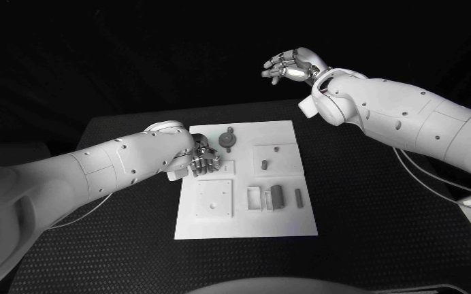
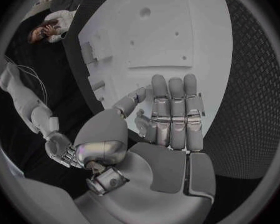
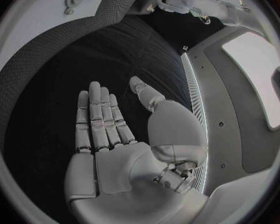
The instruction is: Assemble the parts on the task board
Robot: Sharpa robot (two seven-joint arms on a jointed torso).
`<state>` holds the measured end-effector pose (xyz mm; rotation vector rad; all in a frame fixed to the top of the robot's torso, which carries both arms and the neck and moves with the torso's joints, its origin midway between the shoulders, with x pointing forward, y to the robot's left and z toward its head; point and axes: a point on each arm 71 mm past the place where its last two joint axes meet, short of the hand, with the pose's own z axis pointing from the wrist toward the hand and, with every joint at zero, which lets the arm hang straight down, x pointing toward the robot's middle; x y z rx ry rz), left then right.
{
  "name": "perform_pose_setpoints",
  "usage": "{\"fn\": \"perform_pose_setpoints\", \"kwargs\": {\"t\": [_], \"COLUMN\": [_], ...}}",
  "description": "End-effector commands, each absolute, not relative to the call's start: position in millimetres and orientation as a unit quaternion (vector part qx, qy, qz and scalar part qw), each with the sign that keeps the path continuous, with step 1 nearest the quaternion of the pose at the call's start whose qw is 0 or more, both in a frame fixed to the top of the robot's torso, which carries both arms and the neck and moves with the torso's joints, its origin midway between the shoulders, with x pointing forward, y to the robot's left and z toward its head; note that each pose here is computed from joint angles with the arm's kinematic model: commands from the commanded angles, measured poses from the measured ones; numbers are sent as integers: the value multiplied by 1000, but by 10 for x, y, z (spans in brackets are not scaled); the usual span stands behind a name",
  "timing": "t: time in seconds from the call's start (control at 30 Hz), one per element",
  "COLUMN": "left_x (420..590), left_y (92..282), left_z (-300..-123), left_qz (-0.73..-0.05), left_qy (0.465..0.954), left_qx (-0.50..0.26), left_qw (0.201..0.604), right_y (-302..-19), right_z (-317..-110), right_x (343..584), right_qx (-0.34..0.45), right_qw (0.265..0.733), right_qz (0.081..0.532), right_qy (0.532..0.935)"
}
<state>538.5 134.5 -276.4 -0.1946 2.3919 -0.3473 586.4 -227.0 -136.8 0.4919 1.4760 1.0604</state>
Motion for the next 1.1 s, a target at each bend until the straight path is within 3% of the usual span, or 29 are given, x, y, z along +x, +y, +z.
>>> {"fn": "perform_pose_setpoints", "kwargs": {"t": [0.03, 1.1], "left_x": [5398, 5389], "left_y": [1440, 1312], "left_z": [-2790, -2799], "left_qz": [-96, -68], "left_qy": [925, 934], "left_qx": [-60, -7], "left_qw": [362, 349], "right_y": [-2259, -2220], "right_z": [-1364, -1366], "right_x": [5858, 5859], "right_qx": [203, 200], "right_qw": [586, 583], "right_qz": [458, 461], "right_qy": [637, 638]}}
